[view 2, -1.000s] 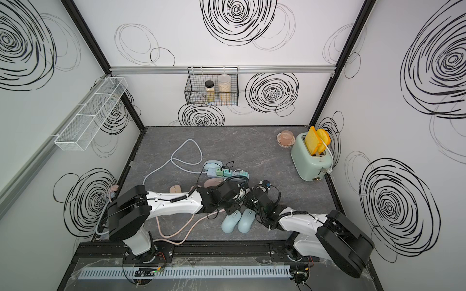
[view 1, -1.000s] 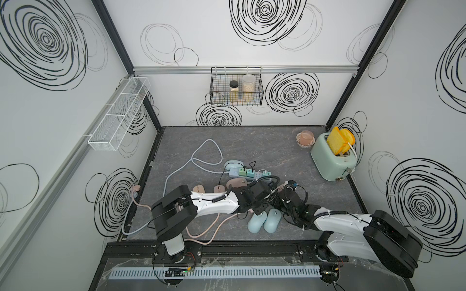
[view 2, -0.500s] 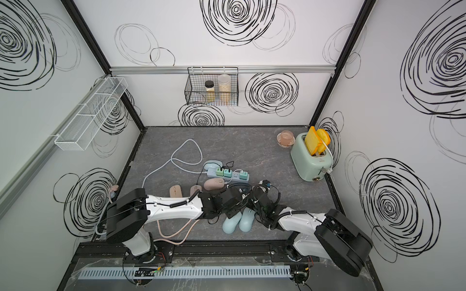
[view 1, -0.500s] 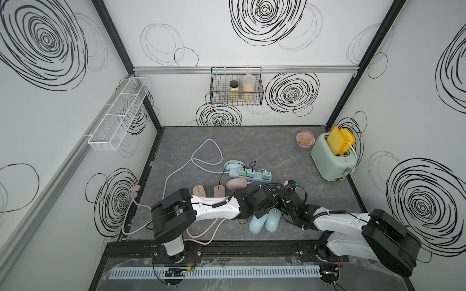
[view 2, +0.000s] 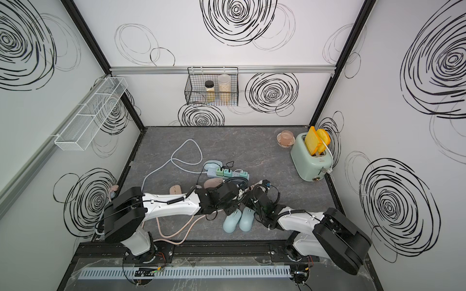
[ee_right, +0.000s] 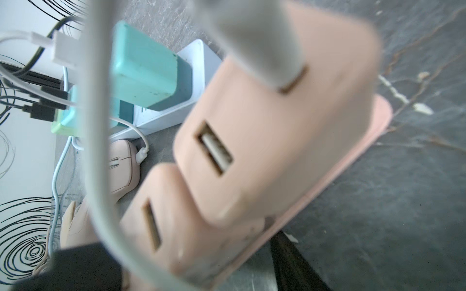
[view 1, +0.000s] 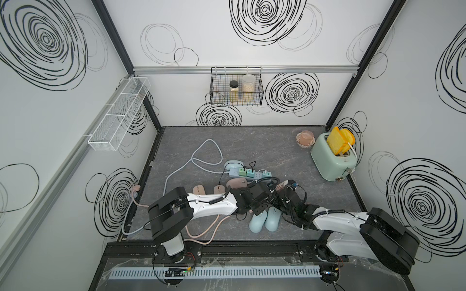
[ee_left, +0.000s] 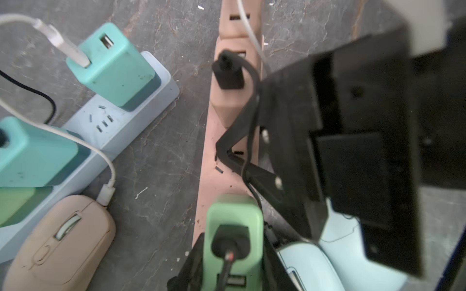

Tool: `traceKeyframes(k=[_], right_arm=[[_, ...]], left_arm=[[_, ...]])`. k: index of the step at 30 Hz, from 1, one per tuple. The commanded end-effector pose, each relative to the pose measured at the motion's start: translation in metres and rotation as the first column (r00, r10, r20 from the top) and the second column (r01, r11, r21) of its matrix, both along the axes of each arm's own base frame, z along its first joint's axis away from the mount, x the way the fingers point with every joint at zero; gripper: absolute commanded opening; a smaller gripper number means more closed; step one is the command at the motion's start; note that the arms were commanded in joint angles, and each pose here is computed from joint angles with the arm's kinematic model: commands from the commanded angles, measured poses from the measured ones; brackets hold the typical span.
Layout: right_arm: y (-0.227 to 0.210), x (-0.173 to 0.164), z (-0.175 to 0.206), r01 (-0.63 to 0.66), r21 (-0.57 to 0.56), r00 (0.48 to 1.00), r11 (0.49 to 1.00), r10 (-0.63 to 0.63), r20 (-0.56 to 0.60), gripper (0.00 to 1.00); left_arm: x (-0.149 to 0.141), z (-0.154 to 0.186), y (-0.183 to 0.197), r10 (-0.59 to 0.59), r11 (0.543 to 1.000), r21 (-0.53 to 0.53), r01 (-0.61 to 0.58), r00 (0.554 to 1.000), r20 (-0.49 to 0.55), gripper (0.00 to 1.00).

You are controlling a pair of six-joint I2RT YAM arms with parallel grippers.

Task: Unplug the wireless mouse
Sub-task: Remove the plug from the socket.

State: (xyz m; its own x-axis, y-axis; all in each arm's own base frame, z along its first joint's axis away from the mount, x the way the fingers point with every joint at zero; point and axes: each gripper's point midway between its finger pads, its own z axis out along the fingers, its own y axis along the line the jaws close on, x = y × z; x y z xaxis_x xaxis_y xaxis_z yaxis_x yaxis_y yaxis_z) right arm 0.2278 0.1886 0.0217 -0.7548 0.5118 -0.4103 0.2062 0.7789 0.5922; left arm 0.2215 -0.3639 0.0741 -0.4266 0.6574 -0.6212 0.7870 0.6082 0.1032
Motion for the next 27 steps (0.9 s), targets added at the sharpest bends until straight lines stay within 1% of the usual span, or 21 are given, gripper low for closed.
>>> traceKeyframes(k=[1,2,5,6,7,8,11,15,17,20,23,27], right_arm=[[-0.057,-0.062,-0.071,-0.038,-0.250,0.958,0.967,-0.035,-0.284,0.59],[-0.057,-0.062,-0.071,-0.040,-0.251,0.958,0.967,-0.034,-0.285,0.59],[-0.057,-0.062,-0.071,-0.039,-0.251,0.958,0.967,-0.035,-0.285,0.59],[-0.057,-0.062,-0.071,-0.039,-0.252,0.957,0.967,-0.035,-0.286,0.59],[-0.058,-0.062,-0.071,-0.038,-0.253,0.957,0.967,-0.037,-0.286,0.59],[-0.058,-0.062,-0.071,-0.039,-0.253,0.957,0.967,-0.036,-0.286,0.59],[-0.057,-0.061,-0.071,-0.040,-0.250,0.958,0.967,-0.034,-0.285,0.59],[-0.052,-0.056,-0.067,-0.055,-0.244,0.963,0.968,-0.013,-0.271,0.62],[-0.048,-0.052,-0.063,-0.066,-0.234,0.969,0.970,0.006,-0.248,0.66],[-0.040,-0.046,-0.053,-0.090,-0.204,0.979,0.975,0.049,-0.197,0.74],[-0.035,-0.039,-0.038,-0.100,-0.177,0.988,0.979,0.078,-0.130,0.82],[-0.036,-0.033,-0.015,-0.088,-0.159,0.995,0.983,0.080,-0.058,0.86]], left_arm=[[0.031,0.083,-0.022,0.100,0.985,-0.161,-0.053,0.950,0.295,0.00],[0.030,0.081,-0.023,0.091,0.985,-0.164,-0.045,0.954,0.286,0.00],[0.027,0.072,-0.029,0.043,0.969,-0.245,-0.014,0.993,0.114,0.00],[0.027,0.073,-0.030,0.026,0.959,-0.282,-0.010,0.998,0.054,0.00],[0.028,0.074,-0.029,0.026,0.953,-0.302,-0.019,0.999,0.018,0.00],[0.030,0.077,-0.027,0.033,0.949,-0.315,-0.030,0.999,0.004,0.00],[0.035,0.090,-0.023,0.054,0.939,-0.340,-0.048,0.999,0.008,0.00],[0.046,0.114,-0.010,0.103,0.905,-0.414,-0.099,0.995,-0.013,0.00],[0.054,0.123,0.001,0.136,0.882,-0.450,-0.137,0.990,-0.035,0.00],[0.064,0.129,0.020,0.182,0.853,-0.486,-0.190,0.981,-0.065,0.00],[0.067,0.133,0.037,0.219,0.822,-0.521,-0.228,0.973,-0.080,0.00],[0.072,0.132,0.055,0.261,0.800,-0.534,-0.272,0.960,-0.099,0.00]])
